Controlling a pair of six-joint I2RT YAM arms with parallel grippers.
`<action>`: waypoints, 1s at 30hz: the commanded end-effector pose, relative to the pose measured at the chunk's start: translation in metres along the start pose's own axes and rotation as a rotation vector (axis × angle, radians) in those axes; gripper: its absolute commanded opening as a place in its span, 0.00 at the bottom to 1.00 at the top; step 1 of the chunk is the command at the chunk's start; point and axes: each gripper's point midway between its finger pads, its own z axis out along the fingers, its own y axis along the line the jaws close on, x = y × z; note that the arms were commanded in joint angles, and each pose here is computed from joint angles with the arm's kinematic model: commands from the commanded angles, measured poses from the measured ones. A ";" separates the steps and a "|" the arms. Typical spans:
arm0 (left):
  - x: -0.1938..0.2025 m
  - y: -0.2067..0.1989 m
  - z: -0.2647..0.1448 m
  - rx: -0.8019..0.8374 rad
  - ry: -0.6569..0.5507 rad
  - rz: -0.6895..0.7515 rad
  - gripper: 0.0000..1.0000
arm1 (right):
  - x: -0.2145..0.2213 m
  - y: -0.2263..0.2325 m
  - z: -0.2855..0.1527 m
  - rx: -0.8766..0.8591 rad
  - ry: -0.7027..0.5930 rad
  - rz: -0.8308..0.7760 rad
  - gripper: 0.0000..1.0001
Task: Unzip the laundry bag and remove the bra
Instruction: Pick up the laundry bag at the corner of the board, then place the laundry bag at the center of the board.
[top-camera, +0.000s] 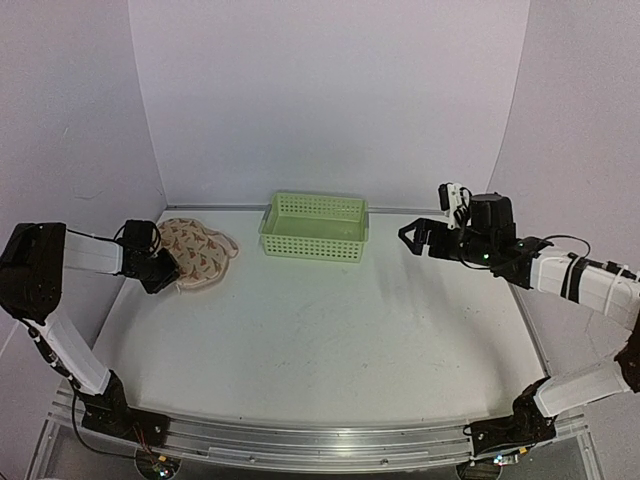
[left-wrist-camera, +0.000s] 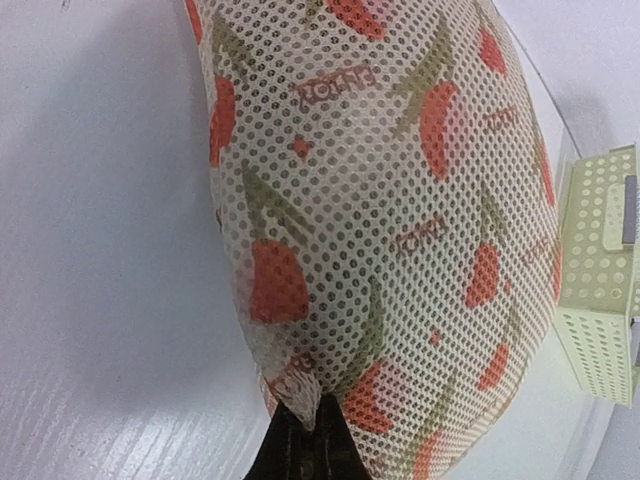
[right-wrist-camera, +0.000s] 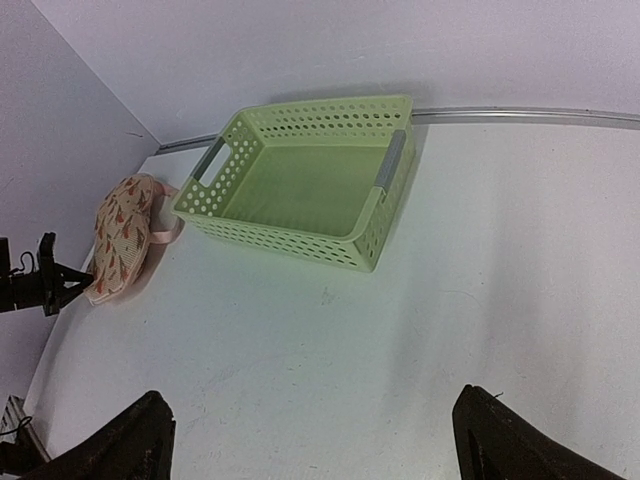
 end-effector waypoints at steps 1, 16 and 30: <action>-0.009 -0.027 -0.016 0.124 -0.020 -0.005 0.00 | -0.020 0.012 -0.010 -0.047 -0.075 -0.001 0.98; 0.052 -0.062 -0.074 0.232 -0.027 -0.060 0.00 | 0.031 0.038 0.001 -0.119 0.050 0.063 0.98; 0.161 -0.111 -0.098 0.297 0.042 -0.156 0.00 | 0.109 0.059 -0.002 -0.146 0.208 0.224 0.98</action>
